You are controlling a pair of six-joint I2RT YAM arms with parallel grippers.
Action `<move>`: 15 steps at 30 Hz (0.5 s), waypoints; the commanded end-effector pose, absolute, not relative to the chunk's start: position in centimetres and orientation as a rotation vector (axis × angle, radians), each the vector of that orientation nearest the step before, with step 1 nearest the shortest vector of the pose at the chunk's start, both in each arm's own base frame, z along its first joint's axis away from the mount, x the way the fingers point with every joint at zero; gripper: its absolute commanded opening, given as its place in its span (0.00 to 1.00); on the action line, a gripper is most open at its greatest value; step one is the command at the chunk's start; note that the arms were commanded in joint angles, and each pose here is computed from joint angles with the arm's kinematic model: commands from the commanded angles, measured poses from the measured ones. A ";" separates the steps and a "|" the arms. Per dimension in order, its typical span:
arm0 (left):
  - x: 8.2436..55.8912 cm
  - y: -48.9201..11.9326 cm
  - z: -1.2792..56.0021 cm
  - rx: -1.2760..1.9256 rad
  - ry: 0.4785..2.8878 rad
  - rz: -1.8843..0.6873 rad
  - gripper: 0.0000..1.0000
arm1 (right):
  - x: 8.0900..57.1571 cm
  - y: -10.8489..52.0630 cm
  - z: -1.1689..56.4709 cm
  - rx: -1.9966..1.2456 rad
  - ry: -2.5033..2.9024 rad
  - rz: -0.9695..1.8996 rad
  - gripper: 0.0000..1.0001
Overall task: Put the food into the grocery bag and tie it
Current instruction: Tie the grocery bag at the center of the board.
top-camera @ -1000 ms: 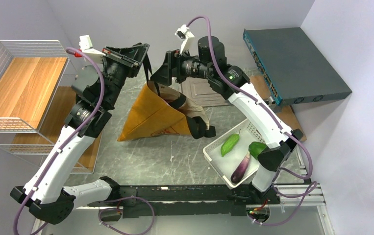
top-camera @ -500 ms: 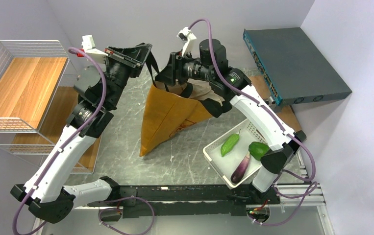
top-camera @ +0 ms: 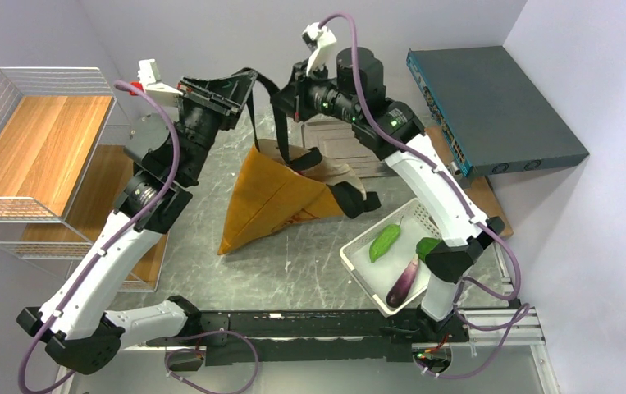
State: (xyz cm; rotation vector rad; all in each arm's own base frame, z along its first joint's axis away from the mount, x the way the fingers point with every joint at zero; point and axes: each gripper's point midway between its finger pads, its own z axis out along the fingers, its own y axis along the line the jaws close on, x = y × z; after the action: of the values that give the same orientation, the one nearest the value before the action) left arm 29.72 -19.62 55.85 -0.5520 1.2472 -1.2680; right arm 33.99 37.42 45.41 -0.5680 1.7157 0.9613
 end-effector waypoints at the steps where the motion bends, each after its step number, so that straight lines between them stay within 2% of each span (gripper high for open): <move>1: 23.1 -15.9 65.3 -0.458 0.864 -1.478 0.32 | 33.8 35.0 54.1 -0.554 1.454 0.867 0.00; 8: 21.7 -16.8 64.4 -0.334 0.894 -1.463 0.63 | 30.3 34.2 62.1 -0.529 1.162 1.012 0.00; 10: 21.3 -16.8 64.0 -0.298 0.908 -1.433 0.65 | 29.6 34.0 63.3 -0.523 1.123 1.037 0.00; 15: 21.1 -15.6 61.4 -0.251 0.994 -1.257 0.61 | 27.9 33.2 66.3 -0.526 1.024 1.076 0.00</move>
State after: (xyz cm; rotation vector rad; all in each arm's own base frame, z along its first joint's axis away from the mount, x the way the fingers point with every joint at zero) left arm 21.24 -15.65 63.39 -0.3482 0.9276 -1.4010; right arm 31.84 35.66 57.87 -0.5531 1.3141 1.0053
